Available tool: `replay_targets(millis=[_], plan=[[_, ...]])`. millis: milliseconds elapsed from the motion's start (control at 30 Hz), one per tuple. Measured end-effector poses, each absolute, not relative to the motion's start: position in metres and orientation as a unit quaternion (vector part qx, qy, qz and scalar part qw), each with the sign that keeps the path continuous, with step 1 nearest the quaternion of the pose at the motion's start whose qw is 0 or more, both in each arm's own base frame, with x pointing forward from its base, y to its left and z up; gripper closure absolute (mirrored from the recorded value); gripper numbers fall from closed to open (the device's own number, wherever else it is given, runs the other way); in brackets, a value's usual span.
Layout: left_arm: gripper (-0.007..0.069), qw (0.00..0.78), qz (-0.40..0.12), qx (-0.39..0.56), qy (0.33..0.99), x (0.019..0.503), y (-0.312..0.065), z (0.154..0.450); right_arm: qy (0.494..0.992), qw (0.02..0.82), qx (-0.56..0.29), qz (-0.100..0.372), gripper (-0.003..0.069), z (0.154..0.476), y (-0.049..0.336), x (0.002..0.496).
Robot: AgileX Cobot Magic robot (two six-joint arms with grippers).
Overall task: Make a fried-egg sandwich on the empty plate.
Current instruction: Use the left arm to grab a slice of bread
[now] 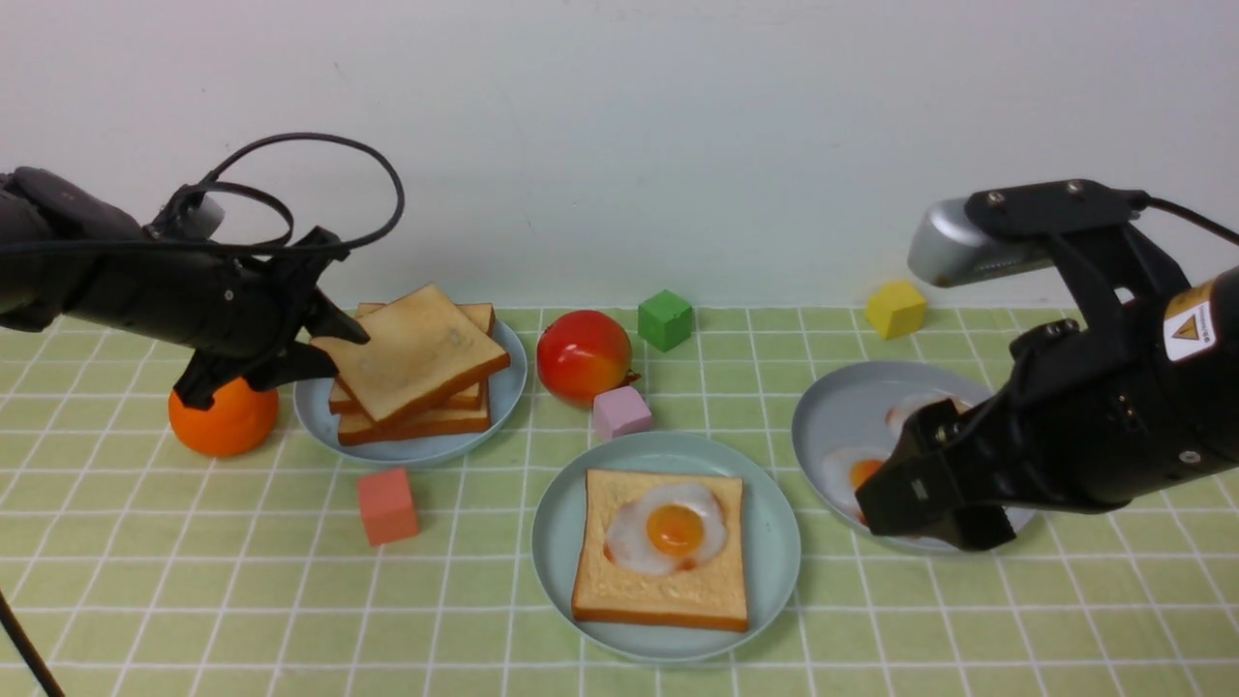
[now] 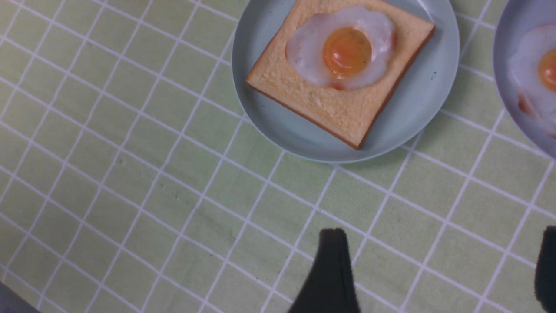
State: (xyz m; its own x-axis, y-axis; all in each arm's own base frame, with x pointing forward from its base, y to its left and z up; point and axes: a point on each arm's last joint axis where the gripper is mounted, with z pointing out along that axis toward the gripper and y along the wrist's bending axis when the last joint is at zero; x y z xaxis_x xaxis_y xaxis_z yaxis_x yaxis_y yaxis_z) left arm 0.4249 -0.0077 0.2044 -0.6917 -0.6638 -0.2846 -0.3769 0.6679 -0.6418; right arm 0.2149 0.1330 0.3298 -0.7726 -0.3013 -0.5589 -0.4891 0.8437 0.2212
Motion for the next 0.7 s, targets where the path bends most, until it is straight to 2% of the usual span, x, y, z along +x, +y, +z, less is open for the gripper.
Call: replay_targets(millis=[433,700], plan=[[0.0305,0.237,-0.232,-0.257,0.908,0.438,-0.003,0.196,0.923,0.266,-0.213,0.181,0.0072,0.330,0.133,0.216],[0.0306,0.242,-0.234,-0.276,0.900,0.440,-0.002,0.196,0.918,0.283,-0.209,0.184,0.0072,0.332,0.134,0.218]])
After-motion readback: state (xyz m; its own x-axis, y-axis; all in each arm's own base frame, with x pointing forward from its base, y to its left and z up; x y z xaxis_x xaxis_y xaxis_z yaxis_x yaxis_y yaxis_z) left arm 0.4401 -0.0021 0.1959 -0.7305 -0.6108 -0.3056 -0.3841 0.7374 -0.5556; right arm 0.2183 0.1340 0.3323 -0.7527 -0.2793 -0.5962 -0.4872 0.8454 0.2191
